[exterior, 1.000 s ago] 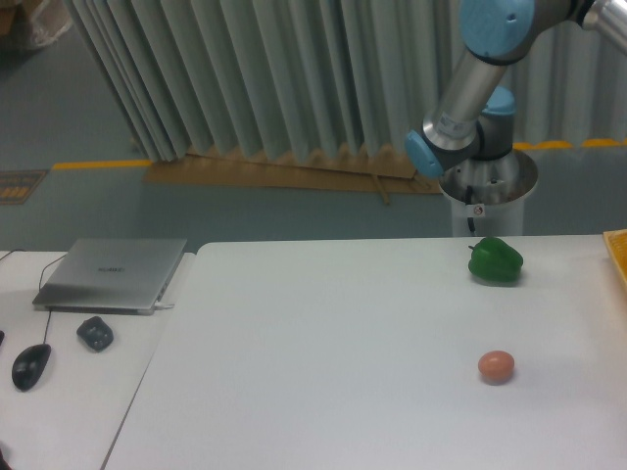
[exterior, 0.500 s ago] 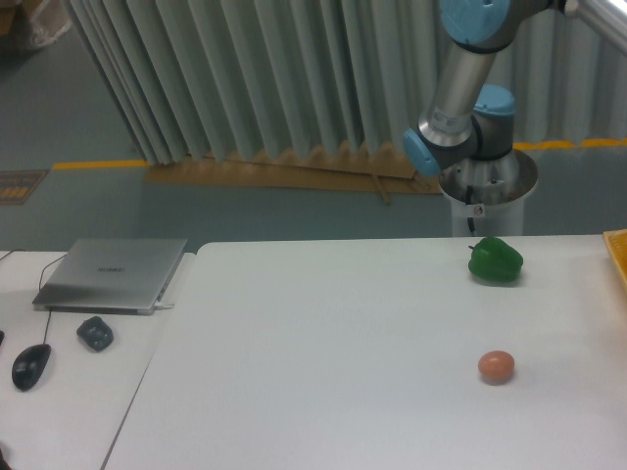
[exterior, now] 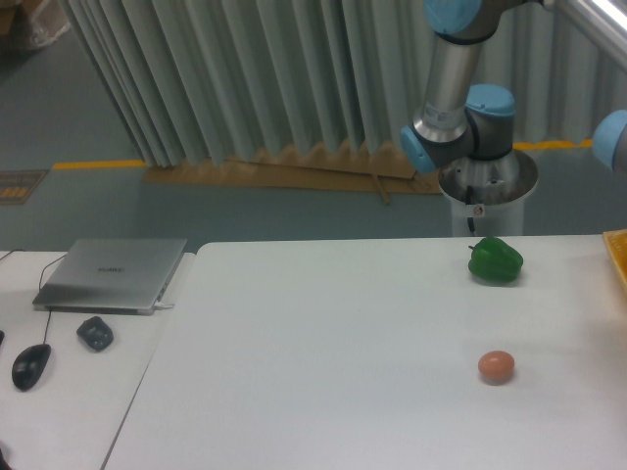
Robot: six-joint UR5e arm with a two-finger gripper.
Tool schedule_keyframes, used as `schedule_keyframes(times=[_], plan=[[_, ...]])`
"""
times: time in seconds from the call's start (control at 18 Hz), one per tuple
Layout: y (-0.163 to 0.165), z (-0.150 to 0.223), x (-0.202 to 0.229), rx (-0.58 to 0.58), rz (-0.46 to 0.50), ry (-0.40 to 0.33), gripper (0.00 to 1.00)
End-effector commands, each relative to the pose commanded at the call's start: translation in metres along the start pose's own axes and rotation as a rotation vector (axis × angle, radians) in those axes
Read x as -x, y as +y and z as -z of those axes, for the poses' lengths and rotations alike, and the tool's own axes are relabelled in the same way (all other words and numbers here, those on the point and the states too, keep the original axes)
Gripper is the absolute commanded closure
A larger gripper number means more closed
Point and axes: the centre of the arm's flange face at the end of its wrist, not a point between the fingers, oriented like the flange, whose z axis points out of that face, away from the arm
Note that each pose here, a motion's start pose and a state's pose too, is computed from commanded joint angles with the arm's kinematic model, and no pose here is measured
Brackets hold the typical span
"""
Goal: Place the red pepper on the table
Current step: 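Carry the red bell pepper in the gripper over the table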
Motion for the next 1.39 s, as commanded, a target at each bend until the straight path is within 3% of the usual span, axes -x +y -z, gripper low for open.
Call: schedule_keyframes(times=[0.11,0.33,0.94,1.39], plan=[[-0.009,0.001,0.000,-0.023,0.048,-0.005,0.49],[-0.022,0.003,-0.003,-0.024,0.055,-0.005,0.49],[-0.082,-0.013,-0.004,-0.029,0.292,-0.042,0.51],[-0.097,-0.049,0.004,0.057,0.262,-0.055,0.51]])
